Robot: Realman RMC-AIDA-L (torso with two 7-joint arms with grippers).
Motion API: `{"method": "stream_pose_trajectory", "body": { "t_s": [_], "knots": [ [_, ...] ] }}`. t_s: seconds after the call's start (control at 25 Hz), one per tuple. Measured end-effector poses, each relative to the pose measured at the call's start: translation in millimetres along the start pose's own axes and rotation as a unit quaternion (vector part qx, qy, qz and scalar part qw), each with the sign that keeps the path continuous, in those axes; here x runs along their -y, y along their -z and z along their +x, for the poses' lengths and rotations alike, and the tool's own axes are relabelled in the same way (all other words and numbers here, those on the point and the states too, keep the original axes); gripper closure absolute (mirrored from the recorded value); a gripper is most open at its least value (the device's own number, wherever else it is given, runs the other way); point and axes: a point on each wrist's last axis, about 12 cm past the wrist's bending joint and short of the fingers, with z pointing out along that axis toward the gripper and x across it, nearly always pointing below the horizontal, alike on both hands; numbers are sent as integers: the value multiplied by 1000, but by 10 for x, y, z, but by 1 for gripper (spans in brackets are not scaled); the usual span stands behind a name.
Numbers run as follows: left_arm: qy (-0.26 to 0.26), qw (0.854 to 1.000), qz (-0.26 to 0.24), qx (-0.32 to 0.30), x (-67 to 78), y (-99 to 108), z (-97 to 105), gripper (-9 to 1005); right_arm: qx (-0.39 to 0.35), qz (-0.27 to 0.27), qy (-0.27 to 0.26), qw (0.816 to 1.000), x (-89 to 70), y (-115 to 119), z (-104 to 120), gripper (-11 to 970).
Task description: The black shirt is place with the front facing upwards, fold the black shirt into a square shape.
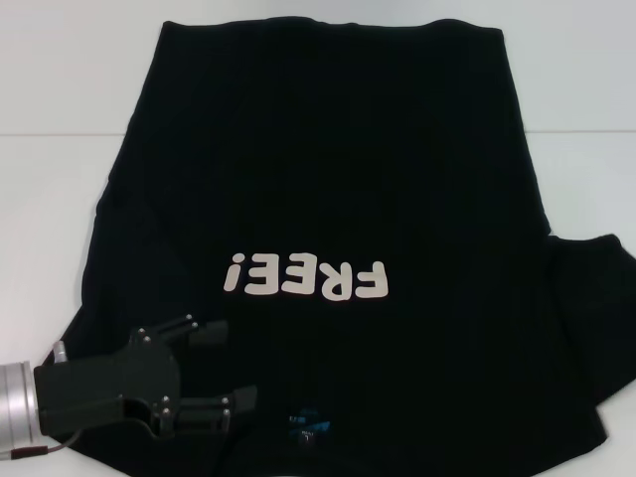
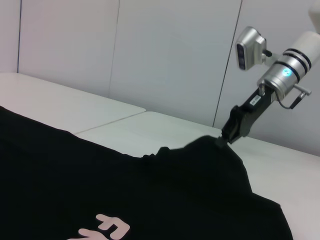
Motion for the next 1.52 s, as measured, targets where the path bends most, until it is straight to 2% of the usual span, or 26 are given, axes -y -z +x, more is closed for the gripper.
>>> {"method": "stream_pose_trajectory", "body": {
  "t_s": [0.12,0.28,0.64,0.92,1.12,1.28,1.4,1.52],
  "knots": [
    [0,1000,0,0,-1,2,1,74,5,-9,10,1000,-61,45,-52,889],
    [0,1000,-3,-2,-9,9,4,74,-2,-17,35,999,-221,3,-135,890],
    [0,1000,-5,-2,-17,13,1,74,-26,-37,106,993,-721,-217,-304,891],
    [0,1000,-9,-4,-28,13,4,74,-52,-45,152,986,-1045,-411,-319,890],
    [3,1000,-9,-5,-33,3,10,74,-59,-56,177,981,-1156,-480,-303,878],
    [5,1000,-9,-5,-43,1,13,74,-52,-93,193,975,-1195,-514,-264,855],
    [15,1000,-16,-1,-60,13,6,75,-35,-134,201,970,-1163,-525,-206,658],
    [47,998,-27,11,-97,64,-25,75,-7,-183,219,958,-1067,-556,-93,515]
  ]
}}
